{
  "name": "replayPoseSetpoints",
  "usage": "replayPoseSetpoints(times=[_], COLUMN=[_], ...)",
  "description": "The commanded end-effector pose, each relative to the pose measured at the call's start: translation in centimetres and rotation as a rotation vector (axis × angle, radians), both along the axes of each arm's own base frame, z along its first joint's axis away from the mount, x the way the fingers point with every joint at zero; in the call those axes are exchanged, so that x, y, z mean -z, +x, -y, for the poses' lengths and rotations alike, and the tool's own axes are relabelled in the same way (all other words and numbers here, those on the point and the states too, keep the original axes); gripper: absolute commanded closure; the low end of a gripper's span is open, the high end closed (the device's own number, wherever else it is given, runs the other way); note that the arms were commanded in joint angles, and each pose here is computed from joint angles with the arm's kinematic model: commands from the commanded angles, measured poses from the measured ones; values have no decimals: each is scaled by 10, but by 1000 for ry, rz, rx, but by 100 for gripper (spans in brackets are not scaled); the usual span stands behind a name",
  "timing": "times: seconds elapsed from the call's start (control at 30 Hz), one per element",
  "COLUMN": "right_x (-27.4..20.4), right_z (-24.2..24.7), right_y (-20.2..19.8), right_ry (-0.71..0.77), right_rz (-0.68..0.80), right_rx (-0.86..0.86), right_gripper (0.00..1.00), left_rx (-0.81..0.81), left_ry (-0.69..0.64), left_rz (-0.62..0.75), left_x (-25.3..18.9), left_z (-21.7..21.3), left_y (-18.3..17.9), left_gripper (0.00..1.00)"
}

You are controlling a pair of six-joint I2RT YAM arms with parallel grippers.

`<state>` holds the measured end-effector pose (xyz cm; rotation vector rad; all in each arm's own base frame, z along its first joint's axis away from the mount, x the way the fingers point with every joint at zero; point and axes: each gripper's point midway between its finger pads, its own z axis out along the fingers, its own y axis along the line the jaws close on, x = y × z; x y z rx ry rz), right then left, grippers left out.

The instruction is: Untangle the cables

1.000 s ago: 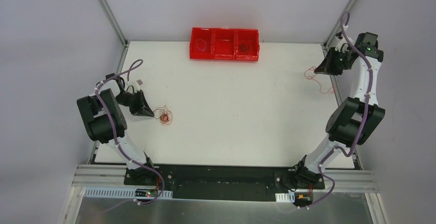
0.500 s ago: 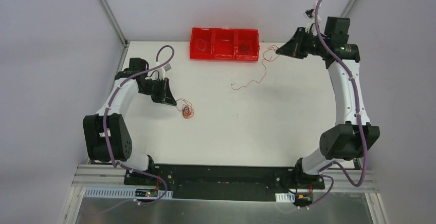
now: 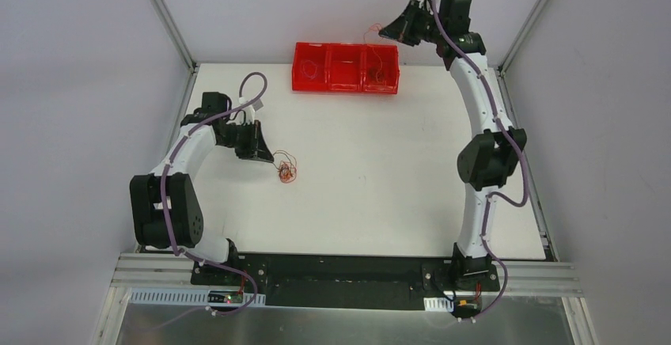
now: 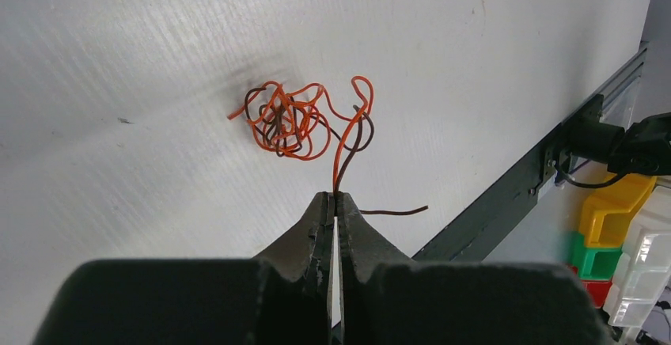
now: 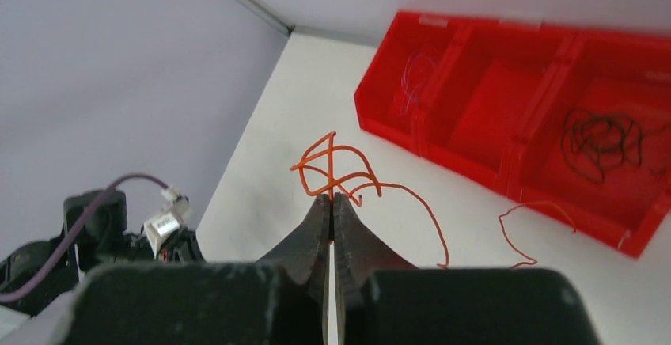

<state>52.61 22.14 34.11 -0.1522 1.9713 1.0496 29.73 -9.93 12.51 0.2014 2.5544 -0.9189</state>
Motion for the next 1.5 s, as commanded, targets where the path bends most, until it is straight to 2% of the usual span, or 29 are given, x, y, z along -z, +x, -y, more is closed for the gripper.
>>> replayPoseSetpoints(times=[0.0, 0.27, 0.4, 0.7, 1.0, 1.3, 1.47], right_x=[-70, -107, -87, -32, -15, 75, 79], right_z=[1, -6, -20, -44, -56, -80, -83], right_y=[39, 86, 102, 123, 129, 140, 147], right_ry=[94, 183, 140, 92, 77, 4, -23], right_rz=[244, 519, 560, 533, 539, 398, 424], right_rx=[56, 159, 187, 188, 198, 198, 214], right_gripper=[100, 100, 100, 100, 100, 100, 100], left_rx=[-12, -11, -23, -27, -53, -65, -79], left_ry=[-23, -21, -39, -48, -88, -102, -110], left_rz=[-36, -70, -93, -101, -133, -138, -141], left_x=[13, 28, 32, 36, 37, 39, 40], left_z=[4, 4, 6, 7, 11, 10, 5], left_y=[0, 2, 3, 0, 5, 6, 4], left_gripper=[98, 98, 98, 98, 99, 99, 99])
